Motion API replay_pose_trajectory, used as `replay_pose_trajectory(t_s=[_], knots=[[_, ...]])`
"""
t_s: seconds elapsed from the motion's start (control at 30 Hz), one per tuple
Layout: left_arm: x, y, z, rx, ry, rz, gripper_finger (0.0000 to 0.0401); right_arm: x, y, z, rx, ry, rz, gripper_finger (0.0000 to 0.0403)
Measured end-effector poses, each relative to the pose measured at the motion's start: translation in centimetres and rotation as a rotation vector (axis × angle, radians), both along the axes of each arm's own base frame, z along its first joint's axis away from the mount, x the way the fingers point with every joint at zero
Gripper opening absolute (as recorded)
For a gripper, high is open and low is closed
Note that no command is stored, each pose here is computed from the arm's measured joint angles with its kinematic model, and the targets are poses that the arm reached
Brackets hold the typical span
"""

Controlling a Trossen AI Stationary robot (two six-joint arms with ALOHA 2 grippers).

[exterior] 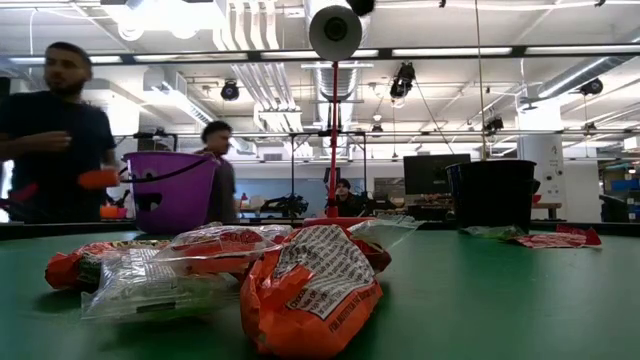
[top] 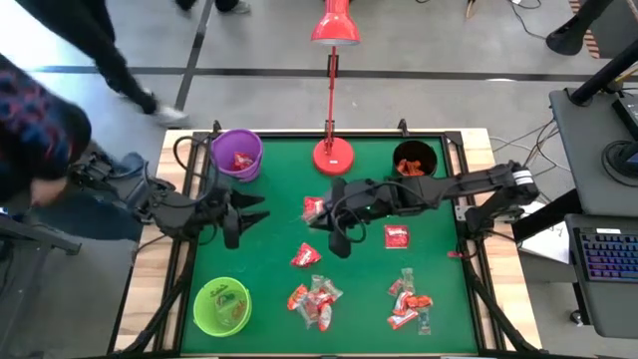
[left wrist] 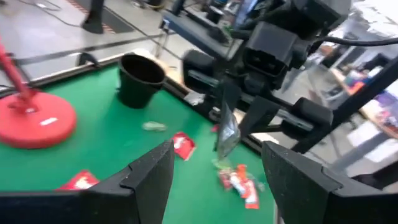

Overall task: Sort candy
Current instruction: Put the green gummy into the light green bucket

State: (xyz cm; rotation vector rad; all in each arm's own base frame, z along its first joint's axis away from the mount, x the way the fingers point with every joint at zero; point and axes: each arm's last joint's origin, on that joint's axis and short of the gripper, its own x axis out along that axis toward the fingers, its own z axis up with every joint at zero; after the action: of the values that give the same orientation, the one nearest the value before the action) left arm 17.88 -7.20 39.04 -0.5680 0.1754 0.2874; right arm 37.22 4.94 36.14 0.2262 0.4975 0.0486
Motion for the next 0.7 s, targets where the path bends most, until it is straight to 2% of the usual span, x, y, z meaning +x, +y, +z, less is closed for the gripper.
replay_pose_trajectory(t_s=[0.33, 0.5, 0.7], knots=[[2.3, 0.6, 0.0, -0.071, -0.031, -0.098, 0.0225, 2.4, 0.3, 2.2, -0.046, -0.078, 0.076, 0.0018], [3.2, 0.3, -0.3, -0.046, -0.023, -0.138, 0.0225, 2.8, 0.2, 2.3, -0.050, -0.080, 0.074, 0.0018], [4.2, 0.3, -0.9, -0.026, 0.003, -0.128, 0.0225, 2.8, -0.2, 2.4, -0.039, -0.083, 0.059, 0.0018]])
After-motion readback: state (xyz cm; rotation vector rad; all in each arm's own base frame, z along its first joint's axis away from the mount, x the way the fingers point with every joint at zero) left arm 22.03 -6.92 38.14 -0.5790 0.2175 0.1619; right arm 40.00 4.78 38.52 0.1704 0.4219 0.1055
